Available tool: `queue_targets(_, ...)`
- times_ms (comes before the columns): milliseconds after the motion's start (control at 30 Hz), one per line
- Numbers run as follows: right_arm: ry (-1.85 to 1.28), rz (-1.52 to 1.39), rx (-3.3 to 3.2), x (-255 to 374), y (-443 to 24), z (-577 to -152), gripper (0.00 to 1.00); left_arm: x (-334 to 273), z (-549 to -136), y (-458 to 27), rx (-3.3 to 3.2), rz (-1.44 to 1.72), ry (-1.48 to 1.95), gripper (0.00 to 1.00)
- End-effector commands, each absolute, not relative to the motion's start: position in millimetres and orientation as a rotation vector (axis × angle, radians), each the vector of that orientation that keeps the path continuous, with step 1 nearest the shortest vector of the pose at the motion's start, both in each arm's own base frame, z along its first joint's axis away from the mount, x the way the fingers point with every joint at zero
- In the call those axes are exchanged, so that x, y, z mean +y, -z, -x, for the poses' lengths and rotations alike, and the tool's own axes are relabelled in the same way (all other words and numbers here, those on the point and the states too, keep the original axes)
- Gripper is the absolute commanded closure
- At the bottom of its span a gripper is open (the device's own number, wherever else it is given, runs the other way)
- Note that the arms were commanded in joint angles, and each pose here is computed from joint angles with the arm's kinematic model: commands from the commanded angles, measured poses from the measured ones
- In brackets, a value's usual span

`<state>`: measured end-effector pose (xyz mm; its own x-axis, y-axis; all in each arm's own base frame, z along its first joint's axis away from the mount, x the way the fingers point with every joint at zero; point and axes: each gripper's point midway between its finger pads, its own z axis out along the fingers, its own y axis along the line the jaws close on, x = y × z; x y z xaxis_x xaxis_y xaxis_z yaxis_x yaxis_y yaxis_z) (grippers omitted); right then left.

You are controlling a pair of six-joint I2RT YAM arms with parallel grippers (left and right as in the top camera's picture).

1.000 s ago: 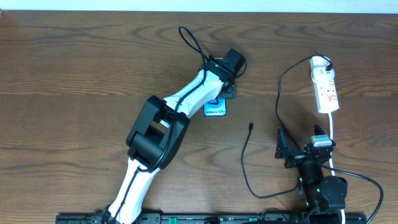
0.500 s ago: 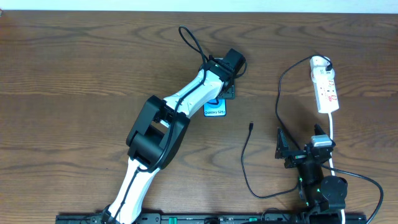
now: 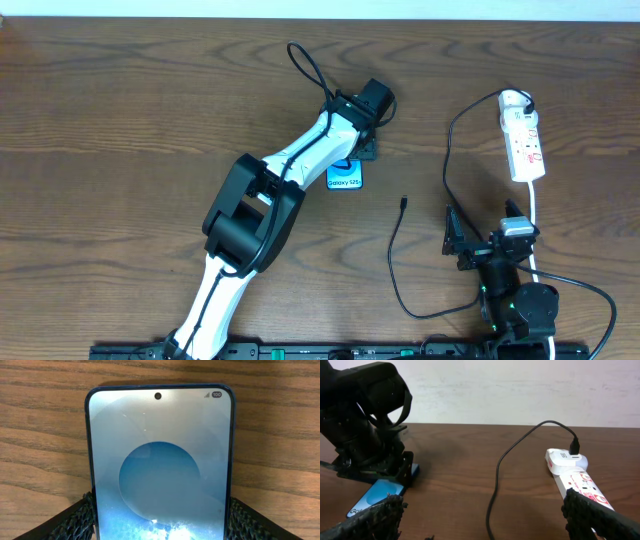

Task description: Plug charger to phone and switch on socket

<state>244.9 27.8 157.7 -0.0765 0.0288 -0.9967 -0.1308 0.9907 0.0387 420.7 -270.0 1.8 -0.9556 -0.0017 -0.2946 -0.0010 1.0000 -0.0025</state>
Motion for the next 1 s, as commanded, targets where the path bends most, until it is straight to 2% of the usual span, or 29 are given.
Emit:
queue_targets(0,-0.115,0.075,1.642,25.1,-157.6,-244.9,0.01,-260.5,-410.1,7.8,2.892,-0.014,-0.042,0.23)
queue_targets(467,-0.115,0.075,1.642,25.1,-157.6,-244.9,0.01,-264.7,-415.8,-54.1,2.8,0.0,0.052,0.23)
queue_targets(967,-0.115,0.075,1.642,25.1,-157.6,-244.9,0.01,-261.9,-403.3,-47.2,2.855,-0.012,0.043,0.23)
